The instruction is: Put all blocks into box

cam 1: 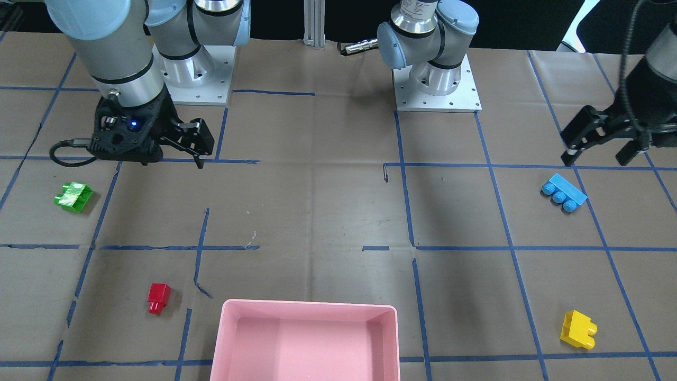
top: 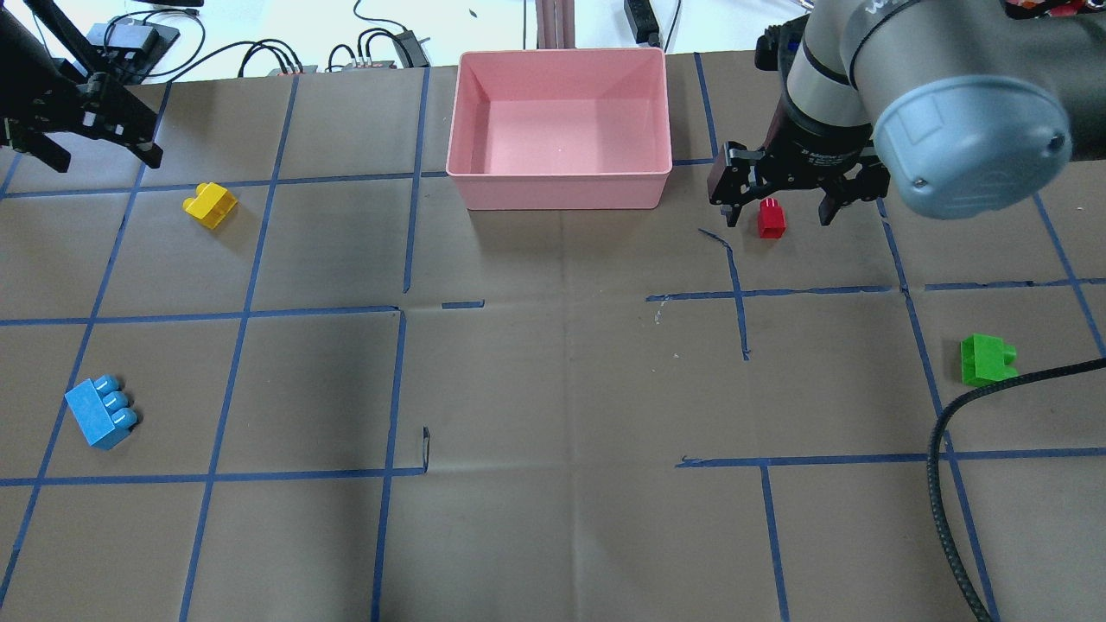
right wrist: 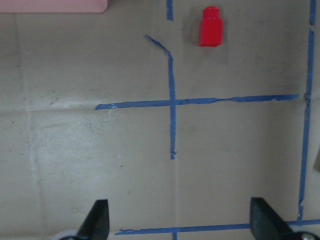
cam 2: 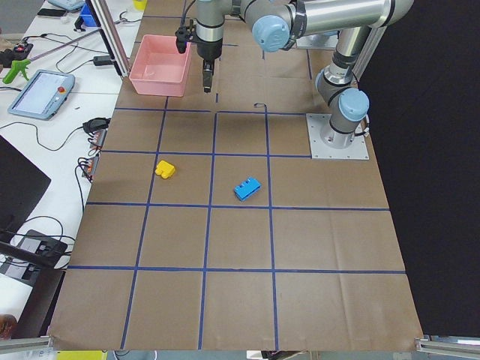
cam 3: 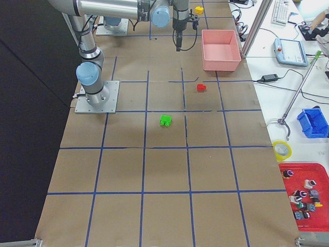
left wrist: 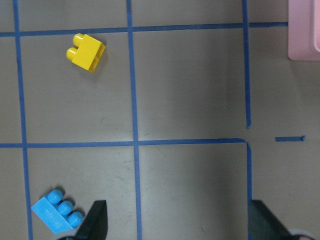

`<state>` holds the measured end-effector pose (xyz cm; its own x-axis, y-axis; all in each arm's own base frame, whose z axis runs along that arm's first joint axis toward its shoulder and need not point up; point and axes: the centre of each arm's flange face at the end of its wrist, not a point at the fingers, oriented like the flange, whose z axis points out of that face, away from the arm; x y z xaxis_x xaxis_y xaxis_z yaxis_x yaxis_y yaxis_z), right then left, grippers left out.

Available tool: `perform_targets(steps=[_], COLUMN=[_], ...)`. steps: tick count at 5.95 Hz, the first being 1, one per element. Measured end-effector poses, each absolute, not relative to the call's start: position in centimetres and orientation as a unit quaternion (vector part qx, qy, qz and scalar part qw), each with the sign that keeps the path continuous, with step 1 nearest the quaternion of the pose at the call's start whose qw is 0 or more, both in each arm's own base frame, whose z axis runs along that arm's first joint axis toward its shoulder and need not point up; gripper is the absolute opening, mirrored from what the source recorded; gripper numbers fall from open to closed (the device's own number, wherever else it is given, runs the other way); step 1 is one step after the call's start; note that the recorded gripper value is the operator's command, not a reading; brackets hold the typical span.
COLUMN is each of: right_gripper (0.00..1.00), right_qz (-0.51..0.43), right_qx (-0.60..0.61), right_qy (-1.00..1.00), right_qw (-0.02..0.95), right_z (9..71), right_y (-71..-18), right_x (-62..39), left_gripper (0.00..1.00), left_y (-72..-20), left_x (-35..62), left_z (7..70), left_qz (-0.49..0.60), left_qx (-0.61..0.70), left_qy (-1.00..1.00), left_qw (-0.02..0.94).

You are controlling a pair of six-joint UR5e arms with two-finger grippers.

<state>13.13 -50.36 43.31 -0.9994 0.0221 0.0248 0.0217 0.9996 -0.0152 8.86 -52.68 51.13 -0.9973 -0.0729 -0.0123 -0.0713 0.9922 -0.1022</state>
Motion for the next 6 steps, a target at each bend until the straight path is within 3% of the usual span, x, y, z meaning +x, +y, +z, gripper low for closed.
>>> perform_targets(steps=[3,6], right_gripper=[1.0,0.99], right_qz=[0.016,0.0], right_qx=[0.026,-0.046], right_qy=[-0.999,-0.999], right_qw=[0.018,-0.014], right_z=[42.6,34.9], right_y=[-47.6,-46.2], right_x=[-1.7,-12.4], left_gripper=[1.0,1.0], left_y=[-47.9,-42.5], left_x=[22.6,28.4], left_z=[50.2,46.0], left_qz=[-0.026,-0.004], left_qx=[-0.177,-0.346], left_qy=[0.984,0.938], left_qw=[0.0,-0.015])
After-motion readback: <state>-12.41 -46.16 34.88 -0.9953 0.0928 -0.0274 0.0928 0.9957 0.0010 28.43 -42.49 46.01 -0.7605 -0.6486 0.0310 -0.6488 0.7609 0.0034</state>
